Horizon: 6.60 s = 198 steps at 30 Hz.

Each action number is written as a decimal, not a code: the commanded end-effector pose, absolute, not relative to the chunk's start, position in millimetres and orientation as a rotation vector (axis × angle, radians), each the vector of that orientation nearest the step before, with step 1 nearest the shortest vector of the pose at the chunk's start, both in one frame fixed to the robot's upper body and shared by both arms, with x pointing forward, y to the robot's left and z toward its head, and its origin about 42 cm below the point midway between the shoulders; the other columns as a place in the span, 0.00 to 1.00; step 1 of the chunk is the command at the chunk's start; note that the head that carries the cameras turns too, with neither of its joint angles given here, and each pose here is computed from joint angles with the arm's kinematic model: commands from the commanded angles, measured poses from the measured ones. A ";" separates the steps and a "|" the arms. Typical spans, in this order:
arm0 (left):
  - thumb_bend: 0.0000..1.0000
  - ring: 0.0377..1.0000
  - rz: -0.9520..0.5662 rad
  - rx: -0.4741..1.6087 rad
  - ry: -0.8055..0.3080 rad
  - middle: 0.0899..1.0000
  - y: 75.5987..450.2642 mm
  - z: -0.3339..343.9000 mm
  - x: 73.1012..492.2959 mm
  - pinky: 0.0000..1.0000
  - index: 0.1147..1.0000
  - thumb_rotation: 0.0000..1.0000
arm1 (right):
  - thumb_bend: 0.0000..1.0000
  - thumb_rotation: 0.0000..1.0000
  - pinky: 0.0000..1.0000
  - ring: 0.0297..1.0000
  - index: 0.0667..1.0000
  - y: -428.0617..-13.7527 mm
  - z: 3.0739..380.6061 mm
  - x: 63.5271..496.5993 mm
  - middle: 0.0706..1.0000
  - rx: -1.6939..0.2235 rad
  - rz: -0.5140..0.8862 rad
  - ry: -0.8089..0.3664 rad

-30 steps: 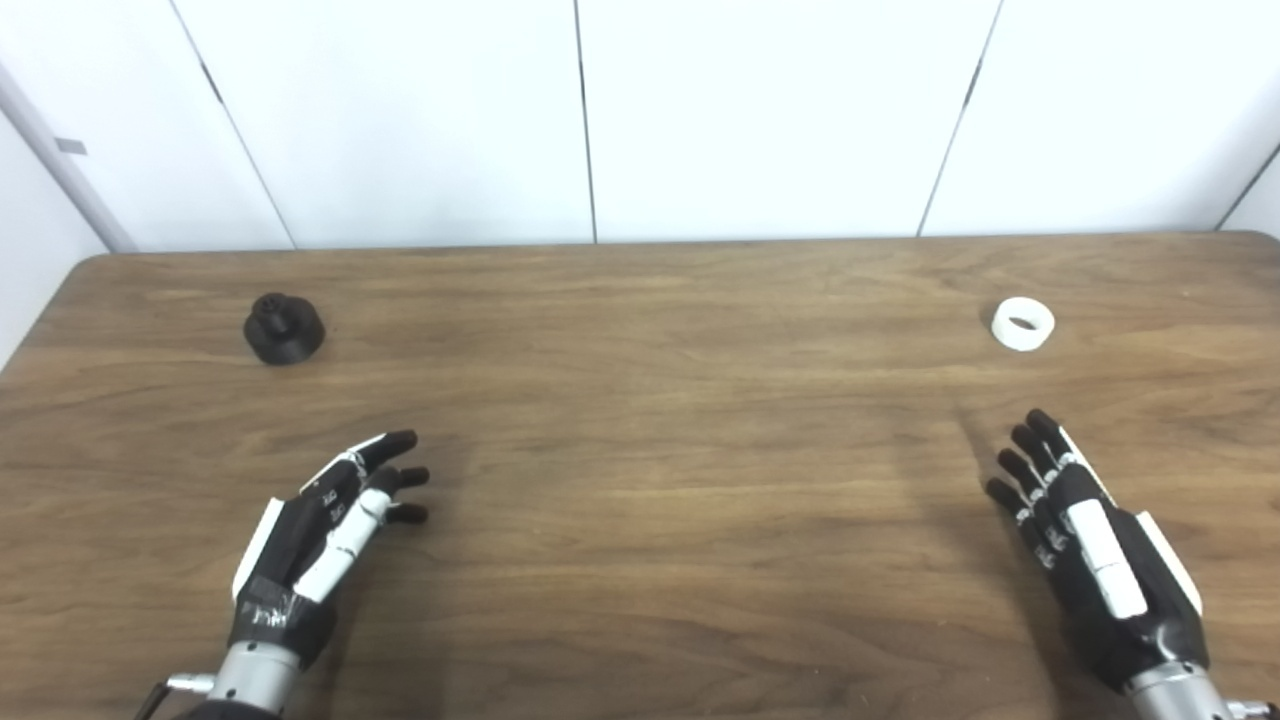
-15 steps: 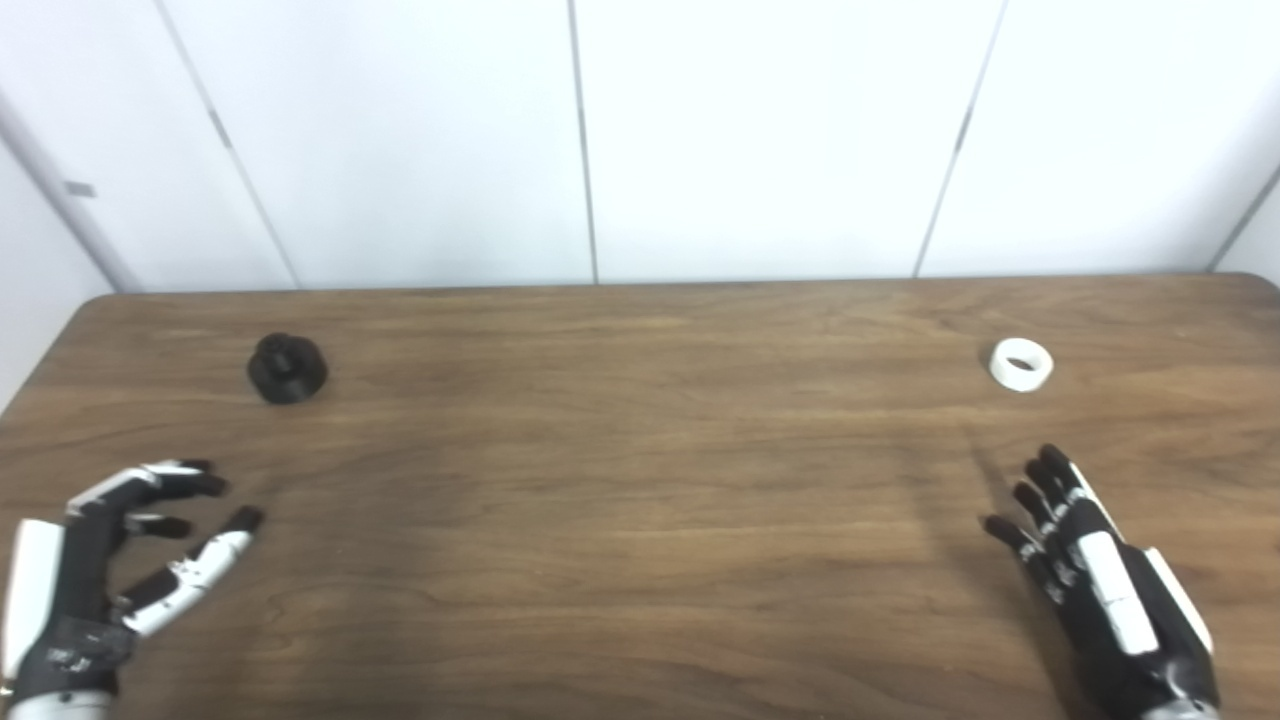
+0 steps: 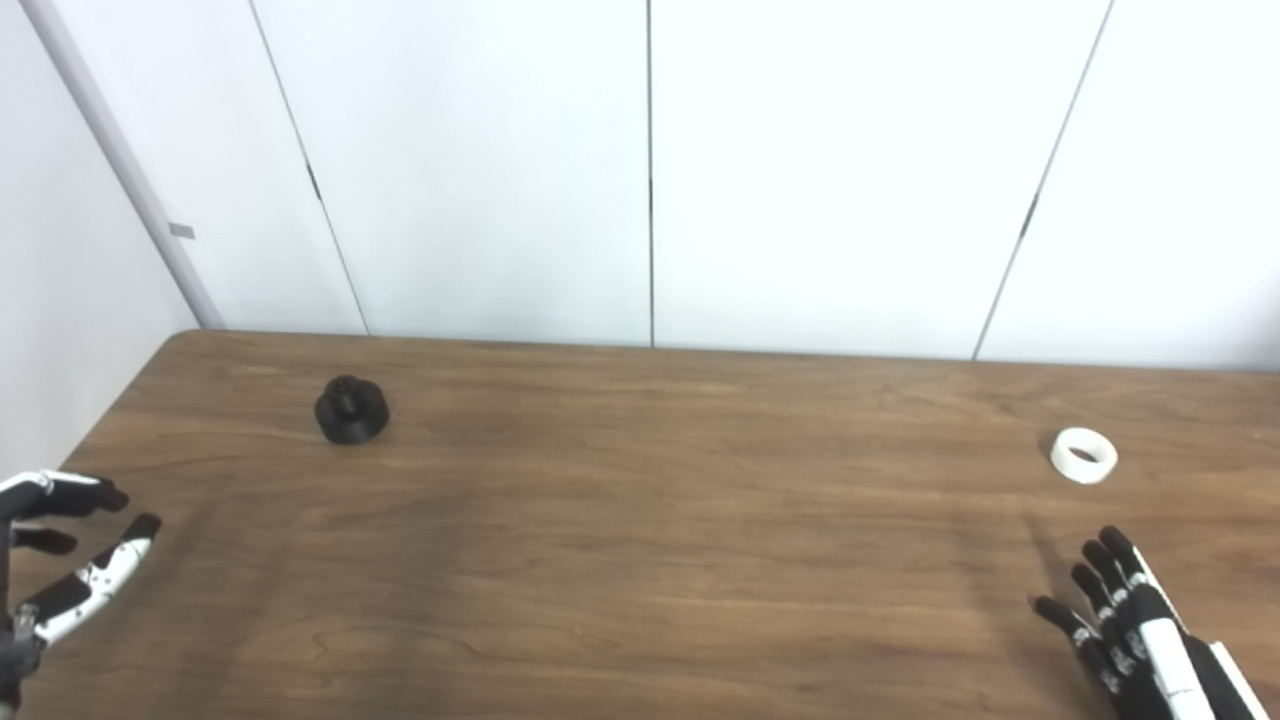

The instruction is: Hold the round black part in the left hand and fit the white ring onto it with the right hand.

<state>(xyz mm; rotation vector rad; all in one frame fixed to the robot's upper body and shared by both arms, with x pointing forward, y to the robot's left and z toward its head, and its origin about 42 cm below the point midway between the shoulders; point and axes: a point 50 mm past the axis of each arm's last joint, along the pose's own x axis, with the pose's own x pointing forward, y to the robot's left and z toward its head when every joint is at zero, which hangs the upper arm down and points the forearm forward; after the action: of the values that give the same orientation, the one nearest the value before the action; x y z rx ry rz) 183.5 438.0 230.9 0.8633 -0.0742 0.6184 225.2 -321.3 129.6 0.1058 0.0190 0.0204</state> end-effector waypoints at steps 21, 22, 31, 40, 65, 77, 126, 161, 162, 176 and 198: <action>1.00 1.00 0.442 0.931 0.006 1.00 405.7 228.6 276.1 1.00 0.79 0.48 | 0.71 0.76 0.94 0.96 0.92 -352.0 136.5 234.4 0.97 0.109 0.012 0.011; 1.00 1.00 0.436 0.934 0.011 1.00 403.3 227.6 278.9 1.00 0.78 0.47 | 0.70 0.76 0.95 0.96 0.92 -353.8 136.5 234.3 0.97 0.113 0.011 0.015; 1.00 1.00 0.408 0.979 0.042 1.00 389.9 232.6 293.6 1.00 0.81 0.46 | 0.66 0.74 0.96 0.98 0.90 -368.3 133.6 235.8 0.97 0.119 -0.004 0.031; 1.00 1.00 0.445 1.024 0.082 1.00 393.1 230.5 298.7 1.00 0.86 0.48 | 0.64 0.75 0.97 0.98 0.91 -380.6 129.2 238.5 0.97 0.105 -0.001 0.037; 1.00 1.00 0.475 0.936 0.189 1.00 441.6 204.5 328.1 1.00 0.90 0.47 | 0.66 0.72 0.95 0.97 0.90 -380.5 129.6 236.8 0.96 0.102 -0.003 0.040; 1.00 1.00 0.476 0.822 0.328 1.00 472.4 184.7 351.9 1.00 0.92 0.43 | 0.67 0.72 0.95 0.98 0.90 -379.4 130.2 233.2 0.97 0.107 -0.002 0.040; 1.00 1.00 0.029 0.939 0.361 1.00 359.5 104.3 410.4 1.00 0.91 0.43 | 0.65 0.76 0.95 0.97 0.91 -370.1 129.5 223.4 0.96 0.117 0.008 0.032; 0.52 1.00 0.105 1.021 0.258 0.89 369.8 85.2 399.7 1.00 0.41 0.05 | 0.68 0.75 0.95 0.94 0.92 -367.9 133.0 219.0 0.90 0.123 0.004 0.034; 0.52 1.00 0.103 1.020 0.256 0.89 369.5 84.4 399.6 1.00 0.41 0.05 | 0.68 0.75 0.94 0.94 0.92 -368.0 132.8 219.0 0.90 0.121 0.004 0.035; 0.52 1.00 0.027 0.970 0.141 0.88 350.5 91.8 386.7 1.00 0.41 0.05 | 0.69 0.73 0.96 0.94 0.90 -362.6 135.6 216.4 0.87 0.109 -0.005 0.028; 0.52 1.00 -0.259 0.977 -0.196 0.87 259.7 133.0 290.8 1.00 0.41 0.05 | 0.88 0.68 0.70 0.88 0.79 -372.3 207.7 237.6 0.88 -0.388 -0.054 -0.211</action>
<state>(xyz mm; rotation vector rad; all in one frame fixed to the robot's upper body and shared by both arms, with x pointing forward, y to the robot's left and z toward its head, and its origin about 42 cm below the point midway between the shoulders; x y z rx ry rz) 294.3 264.4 125.0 0.9629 -0.1391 -0.2283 234.2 -368.0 185.5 -0.3326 -0.1318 -0.0362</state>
